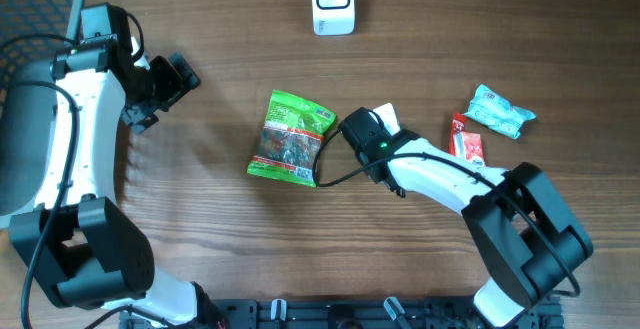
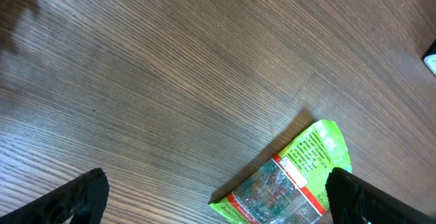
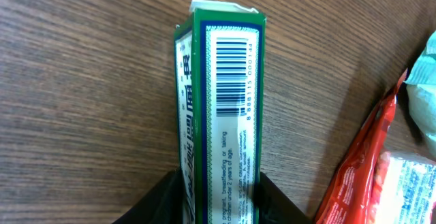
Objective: Scan the item barcode
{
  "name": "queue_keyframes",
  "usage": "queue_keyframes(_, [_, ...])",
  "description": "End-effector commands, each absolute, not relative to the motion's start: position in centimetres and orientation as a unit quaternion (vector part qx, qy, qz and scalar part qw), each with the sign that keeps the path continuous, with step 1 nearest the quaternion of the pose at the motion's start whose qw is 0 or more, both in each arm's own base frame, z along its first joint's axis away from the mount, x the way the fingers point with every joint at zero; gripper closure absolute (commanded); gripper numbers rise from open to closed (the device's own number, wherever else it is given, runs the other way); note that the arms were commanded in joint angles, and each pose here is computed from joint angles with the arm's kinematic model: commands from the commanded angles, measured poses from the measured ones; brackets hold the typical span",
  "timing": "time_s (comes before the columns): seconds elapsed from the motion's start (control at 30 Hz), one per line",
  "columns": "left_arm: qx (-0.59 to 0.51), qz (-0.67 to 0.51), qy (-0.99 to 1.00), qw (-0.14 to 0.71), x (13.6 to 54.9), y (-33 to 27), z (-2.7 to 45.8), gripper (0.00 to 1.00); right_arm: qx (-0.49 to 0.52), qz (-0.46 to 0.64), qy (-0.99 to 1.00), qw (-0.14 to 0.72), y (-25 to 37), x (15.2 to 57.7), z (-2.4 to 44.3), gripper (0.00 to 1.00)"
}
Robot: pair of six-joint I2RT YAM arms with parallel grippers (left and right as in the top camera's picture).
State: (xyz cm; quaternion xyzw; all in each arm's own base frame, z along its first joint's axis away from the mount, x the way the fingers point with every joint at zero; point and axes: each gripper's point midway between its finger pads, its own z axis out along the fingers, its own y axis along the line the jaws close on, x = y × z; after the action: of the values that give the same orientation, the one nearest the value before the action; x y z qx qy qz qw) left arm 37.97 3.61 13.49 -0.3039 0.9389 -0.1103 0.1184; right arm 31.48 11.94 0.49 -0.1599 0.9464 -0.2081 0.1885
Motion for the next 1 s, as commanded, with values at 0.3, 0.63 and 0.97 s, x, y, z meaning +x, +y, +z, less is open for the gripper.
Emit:
queue_keyframes(0.3, [-0.301,-0.113,0.94,0.113,37.9,3.5,13.1,0.0,-0.16,-0.304,0.917,0.204,9.6,32.9,3.3,0.84])
queue_keyframes(0.63, [-0.301,-0.113,0.94,0.113,37.9,3.5,13.1,0.0,-0.165,-0.321,0.915,0.18,9.3,32.3,1.3,0.78])
queue_keyframes(0.97, [-0.301,-0.113,0.94,0.113,37.9,3.5,13.1,0.0,-0.232,-0.353,0.883,0.204,12.6,30.9,1.4,0.74])
